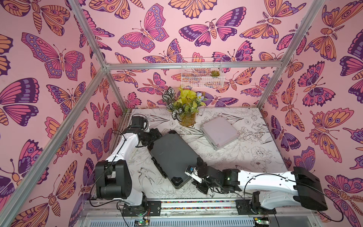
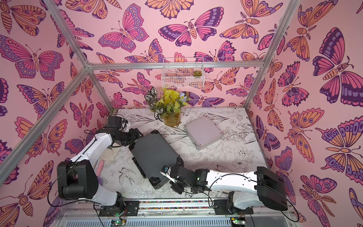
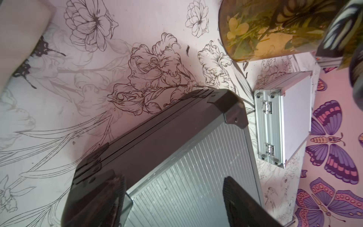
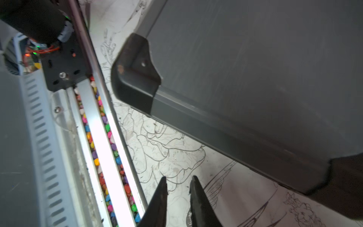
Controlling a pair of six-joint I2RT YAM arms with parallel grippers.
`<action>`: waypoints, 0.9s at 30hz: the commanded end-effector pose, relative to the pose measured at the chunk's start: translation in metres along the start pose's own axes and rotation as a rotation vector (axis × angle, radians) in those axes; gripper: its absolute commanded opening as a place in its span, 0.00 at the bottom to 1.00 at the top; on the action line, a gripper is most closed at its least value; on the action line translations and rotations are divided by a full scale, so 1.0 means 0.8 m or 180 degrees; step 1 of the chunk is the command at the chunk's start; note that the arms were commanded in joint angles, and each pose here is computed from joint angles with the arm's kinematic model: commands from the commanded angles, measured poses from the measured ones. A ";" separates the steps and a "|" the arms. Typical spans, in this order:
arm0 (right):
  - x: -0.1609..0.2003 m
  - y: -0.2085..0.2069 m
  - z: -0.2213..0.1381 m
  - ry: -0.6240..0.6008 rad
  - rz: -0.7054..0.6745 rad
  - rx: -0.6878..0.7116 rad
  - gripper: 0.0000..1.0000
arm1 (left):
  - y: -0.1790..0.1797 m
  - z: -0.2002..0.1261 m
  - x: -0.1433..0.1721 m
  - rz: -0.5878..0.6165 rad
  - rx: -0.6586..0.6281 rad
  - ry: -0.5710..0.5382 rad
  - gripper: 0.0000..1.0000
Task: Open the poker set cases
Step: Adjust the poker set case at the center of the board.
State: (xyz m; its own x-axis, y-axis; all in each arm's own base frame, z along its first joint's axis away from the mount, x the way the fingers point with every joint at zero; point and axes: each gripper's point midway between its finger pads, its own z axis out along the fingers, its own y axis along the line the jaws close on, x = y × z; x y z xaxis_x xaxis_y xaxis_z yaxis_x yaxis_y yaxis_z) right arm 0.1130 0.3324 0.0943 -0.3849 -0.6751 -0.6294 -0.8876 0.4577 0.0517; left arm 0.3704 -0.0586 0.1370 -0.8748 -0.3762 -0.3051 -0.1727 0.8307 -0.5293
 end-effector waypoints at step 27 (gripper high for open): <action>-0.035 -0.139 0.000 -0.0311 0.1479 0.0740 0.28 | 0.027 0.027 0.056 -0.0313 0.0182 0.0426 0.78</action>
State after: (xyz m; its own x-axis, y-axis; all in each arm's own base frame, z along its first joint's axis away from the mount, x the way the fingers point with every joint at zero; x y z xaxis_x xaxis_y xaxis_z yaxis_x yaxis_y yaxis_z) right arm 0.1804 0.2932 0.0754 -0.7077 -0.4592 -0.5369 -0.6224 0.7649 0.1662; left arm 0.3772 -0.0553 0.1269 -0.8529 -0.3915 -0.3454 -0.1325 0.8023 -0.5820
